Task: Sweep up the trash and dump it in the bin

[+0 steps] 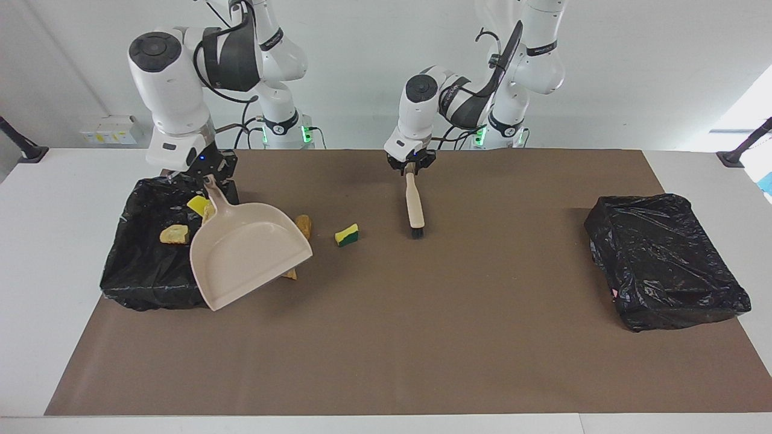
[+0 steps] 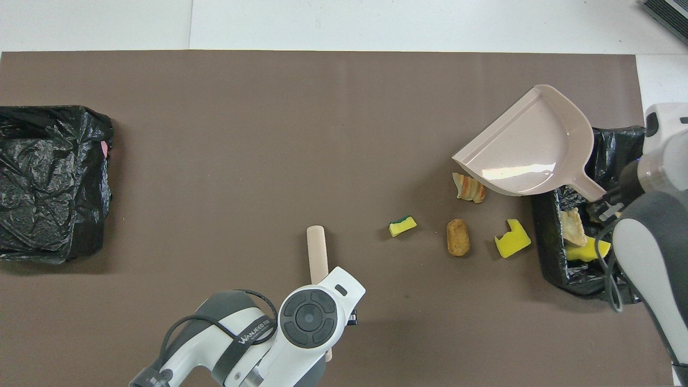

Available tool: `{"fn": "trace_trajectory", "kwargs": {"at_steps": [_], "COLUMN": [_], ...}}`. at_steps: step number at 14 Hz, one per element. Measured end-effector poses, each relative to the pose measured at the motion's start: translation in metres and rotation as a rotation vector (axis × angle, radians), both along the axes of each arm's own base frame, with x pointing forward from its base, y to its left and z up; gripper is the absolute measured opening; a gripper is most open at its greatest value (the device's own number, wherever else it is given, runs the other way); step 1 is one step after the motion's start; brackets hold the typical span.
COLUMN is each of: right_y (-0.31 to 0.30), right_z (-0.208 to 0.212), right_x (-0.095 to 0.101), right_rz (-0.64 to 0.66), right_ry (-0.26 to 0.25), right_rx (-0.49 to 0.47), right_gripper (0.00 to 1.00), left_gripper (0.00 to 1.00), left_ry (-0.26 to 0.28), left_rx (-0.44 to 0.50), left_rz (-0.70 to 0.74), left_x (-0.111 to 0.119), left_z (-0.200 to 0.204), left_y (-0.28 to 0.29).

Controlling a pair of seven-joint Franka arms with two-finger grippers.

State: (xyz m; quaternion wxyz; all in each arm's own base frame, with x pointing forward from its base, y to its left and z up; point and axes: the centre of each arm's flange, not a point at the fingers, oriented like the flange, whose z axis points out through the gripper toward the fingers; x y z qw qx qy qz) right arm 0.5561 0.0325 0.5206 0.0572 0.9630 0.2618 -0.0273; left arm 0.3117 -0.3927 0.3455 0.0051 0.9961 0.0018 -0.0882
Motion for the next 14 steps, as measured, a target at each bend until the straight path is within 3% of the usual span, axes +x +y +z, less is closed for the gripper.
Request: {"fn": "trace_trajectory", "kwargs": {"at_steps": [1, 3, 5, 6, 9, 12, 14], "right_y": [0.023, 0.065, 0.103, 0.12, 0.174, 0.237, 0.271], "right_z": [-0.005, -0.017, -0.03, -0.037, -0.057, -0.081, -0.102], "right_x": [0.004, 0.01, 0.017, 0.021, 0.033, 0.036, 0.037], "right_rz": [-0.051, -0.145, -0.217, -0.249, -0.323, -0.395, -0.446], "right_ry": [-0.018, -0.047, -0.068, -0.077, -0.095, -0.119, -0.138], "right_rx": [0.003, 0.011, 0.041, 0.053, 0.071, 0.097, 0.121], "right_gripper": [0.31, 0.31, 0.31, 0.31, 0.31, 0.31, 0.31], "left_gripper": [0.52, 0.68, 0.71, 0.78, 0.8, 1.0, 1.0], "left_ry": [0.0, 0.0, 0.0, -0.001, -0.005, -0.042, -0.067], "left_rx": [0.0, 0.001, 0.002, 0.001, -0.004, 0.001, 0.002], "left_rz": [0.001, 0.008, 0.014, 0.018, 0.034, 0.074, 0.1], "left_x": [0.0, 0.0, 0.001, 0.003, 0.01, 0.039, 0.06], "left_z": [0.0, 0.0, 0.0, 0.001, 0.004, 0.013, 0.021], "left_y": [0.0, 0.0, 0.001, 0.002, 0.006, 0.026, 0.042]}}
